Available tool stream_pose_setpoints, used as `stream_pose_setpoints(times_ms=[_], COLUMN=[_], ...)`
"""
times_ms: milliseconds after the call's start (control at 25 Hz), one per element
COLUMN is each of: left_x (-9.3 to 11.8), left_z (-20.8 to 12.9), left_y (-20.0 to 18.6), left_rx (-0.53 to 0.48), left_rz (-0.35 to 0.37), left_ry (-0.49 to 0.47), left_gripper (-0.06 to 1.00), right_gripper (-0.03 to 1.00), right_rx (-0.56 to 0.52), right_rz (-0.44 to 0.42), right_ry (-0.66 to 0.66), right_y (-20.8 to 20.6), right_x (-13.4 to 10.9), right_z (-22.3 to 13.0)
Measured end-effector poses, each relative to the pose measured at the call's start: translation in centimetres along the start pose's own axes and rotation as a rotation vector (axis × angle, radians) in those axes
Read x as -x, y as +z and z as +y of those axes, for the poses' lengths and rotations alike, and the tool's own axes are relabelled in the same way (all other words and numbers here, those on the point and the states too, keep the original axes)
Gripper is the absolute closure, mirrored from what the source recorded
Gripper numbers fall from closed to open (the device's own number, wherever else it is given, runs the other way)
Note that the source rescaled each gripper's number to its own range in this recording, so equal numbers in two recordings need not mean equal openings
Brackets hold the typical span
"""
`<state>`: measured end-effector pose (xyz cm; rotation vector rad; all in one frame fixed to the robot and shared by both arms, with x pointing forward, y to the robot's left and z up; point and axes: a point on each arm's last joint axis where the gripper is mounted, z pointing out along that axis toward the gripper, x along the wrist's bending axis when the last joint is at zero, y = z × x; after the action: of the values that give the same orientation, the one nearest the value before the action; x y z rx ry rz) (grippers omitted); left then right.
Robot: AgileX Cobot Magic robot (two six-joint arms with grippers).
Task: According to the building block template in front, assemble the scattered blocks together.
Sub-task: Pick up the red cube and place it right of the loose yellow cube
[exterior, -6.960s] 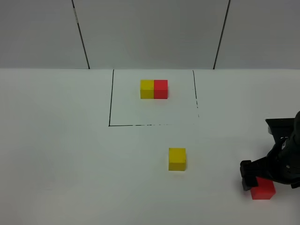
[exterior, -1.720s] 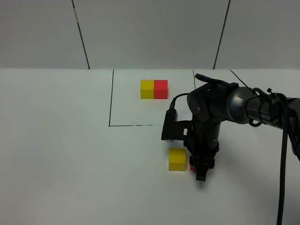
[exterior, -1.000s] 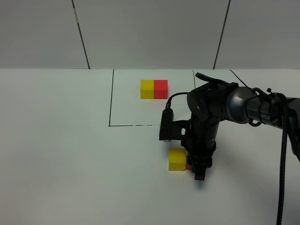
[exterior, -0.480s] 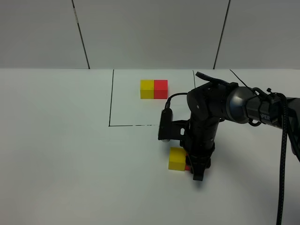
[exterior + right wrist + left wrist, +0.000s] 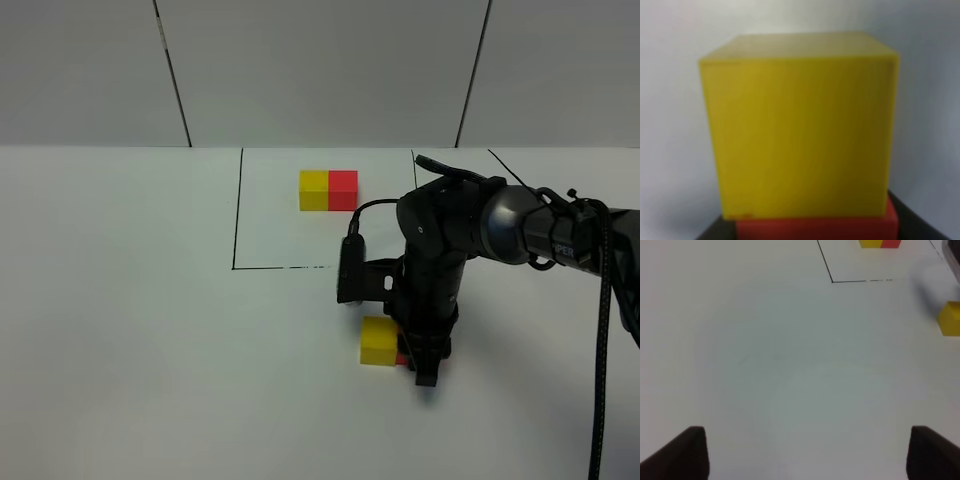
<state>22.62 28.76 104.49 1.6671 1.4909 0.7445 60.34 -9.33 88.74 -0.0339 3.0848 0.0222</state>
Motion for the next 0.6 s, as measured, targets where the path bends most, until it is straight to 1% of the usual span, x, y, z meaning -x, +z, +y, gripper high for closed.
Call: stream_pose_setpoints(times_ms=[400,440,480,560,600], left_x=[0.0,0.0,0.0,0.0,0.0], left_z=[0.0,0.0,0.0,0.0,0.0], left_y=[0.0,0.0,0.0,0.0,0.0], left_rx=[0.0,0.0,0.0,0.0,0.0], left_rz=[0.0,0.0,0.0,0.0,0.0], left_ry=[0.0,0.0,0.0,0.0,0.0], left_gripper=[0.04,0.04,0.04,0.04,0.04], right_gripper=[0.96,0.92,0.83,0.59,0.43], right_rx=[0.002,0.003,0.004,0.008,0.011], right_rz=[0.001,0.001,0.008,0.017,0.019], right_ry=[-0.004,-0.003,0.0,0.004,0.006], right_y=[0.0,0.0,0.0,-0.01,-0.01], right_x=[-0.03,-0.03,-0.09,-0.21,-0.26], right_z=[0.05,0.06,0.07,0.17,0.26])
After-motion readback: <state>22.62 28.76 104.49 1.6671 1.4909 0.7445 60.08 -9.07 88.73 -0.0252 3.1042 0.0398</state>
